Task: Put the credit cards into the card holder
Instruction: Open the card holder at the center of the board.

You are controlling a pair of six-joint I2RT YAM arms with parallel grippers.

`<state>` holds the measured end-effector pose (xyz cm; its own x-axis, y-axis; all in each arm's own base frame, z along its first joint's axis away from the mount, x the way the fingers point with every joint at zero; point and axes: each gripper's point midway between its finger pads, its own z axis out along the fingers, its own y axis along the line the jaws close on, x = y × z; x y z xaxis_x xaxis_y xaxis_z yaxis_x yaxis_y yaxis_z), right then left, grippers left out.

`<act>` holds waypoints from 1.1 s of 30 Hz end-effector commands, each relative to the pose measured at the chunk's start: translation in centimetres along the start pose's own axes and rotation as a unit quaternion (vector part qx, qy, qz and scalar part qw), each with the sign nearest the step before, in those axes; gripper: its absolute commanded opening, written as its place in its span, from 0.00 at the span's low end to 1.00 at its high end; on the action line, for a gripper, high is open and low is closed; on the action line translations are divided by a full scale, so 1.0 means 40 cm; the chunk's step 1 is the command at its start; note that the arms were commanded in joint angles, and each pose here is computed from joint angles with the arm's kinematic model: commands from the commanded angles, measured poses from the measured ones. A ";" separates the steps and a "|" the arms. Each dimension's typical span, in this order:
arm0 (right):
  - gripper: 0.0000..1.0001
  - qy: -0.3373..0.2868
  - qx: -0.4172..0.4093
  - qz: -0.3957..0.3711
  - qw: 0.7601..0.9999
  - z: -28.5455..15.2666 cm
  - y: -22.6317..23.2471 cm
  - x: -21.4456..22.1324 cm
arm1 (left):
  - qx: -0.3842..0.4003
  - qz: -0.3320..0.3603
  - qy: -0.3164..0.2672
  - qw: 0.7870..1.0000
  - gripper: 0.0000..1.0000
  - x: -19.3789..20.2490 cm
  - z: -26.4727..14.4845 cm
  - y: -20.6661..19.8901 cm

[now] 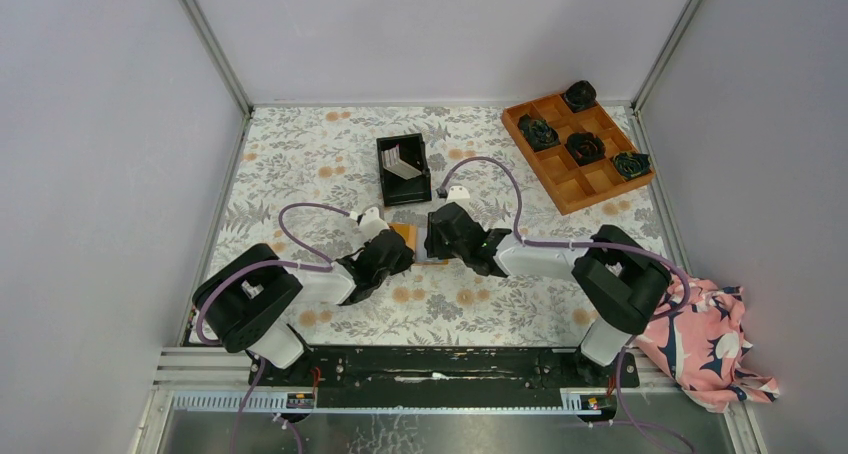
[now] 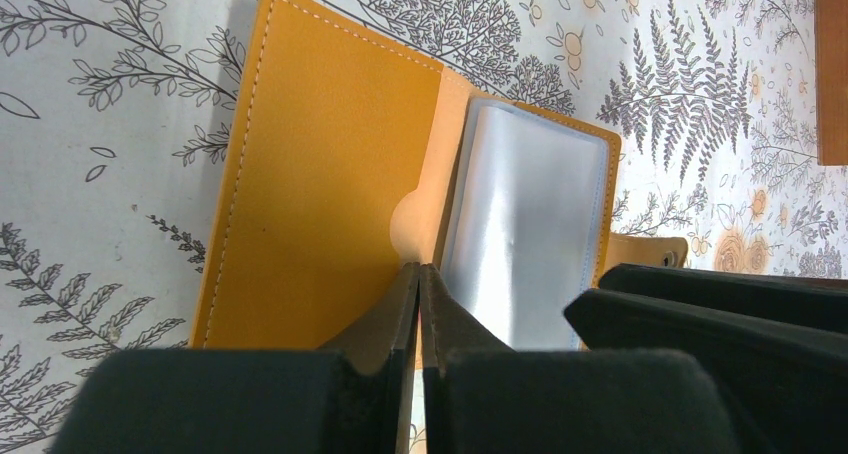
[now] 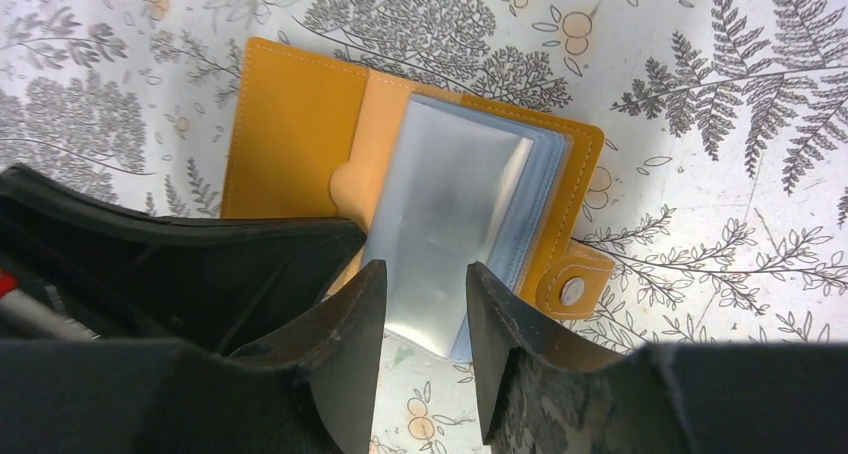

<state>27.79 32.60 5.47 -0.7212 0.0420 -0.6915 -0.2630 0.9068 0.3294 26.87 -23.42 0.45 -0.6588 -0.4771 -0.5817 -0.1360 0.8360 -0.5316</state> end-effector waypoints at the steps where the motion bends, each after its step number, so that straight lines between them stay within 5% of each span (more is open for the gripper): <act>1: 0.43 -0.018 0.000 0.018 1.000 0.018 0.010 -0.027 | -0.132 0.076 0.153 0.976 0.06 0.198 -0.066 0.227; 33: 0.44 -0.009 0.018 0.031 0.999 0.027 -0.042 0.003 | -0.134 0.077 0.157 0.975 0.06 0.206 -0.063 0.227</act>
<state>27.97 31.55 3.57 -0.7430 0.0550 -0.6671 -0.2191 0.9218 0.3199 26.87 -24.18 0.43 -0.6633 -0.4774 -0.5763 -0.1313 0.8324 -0.5384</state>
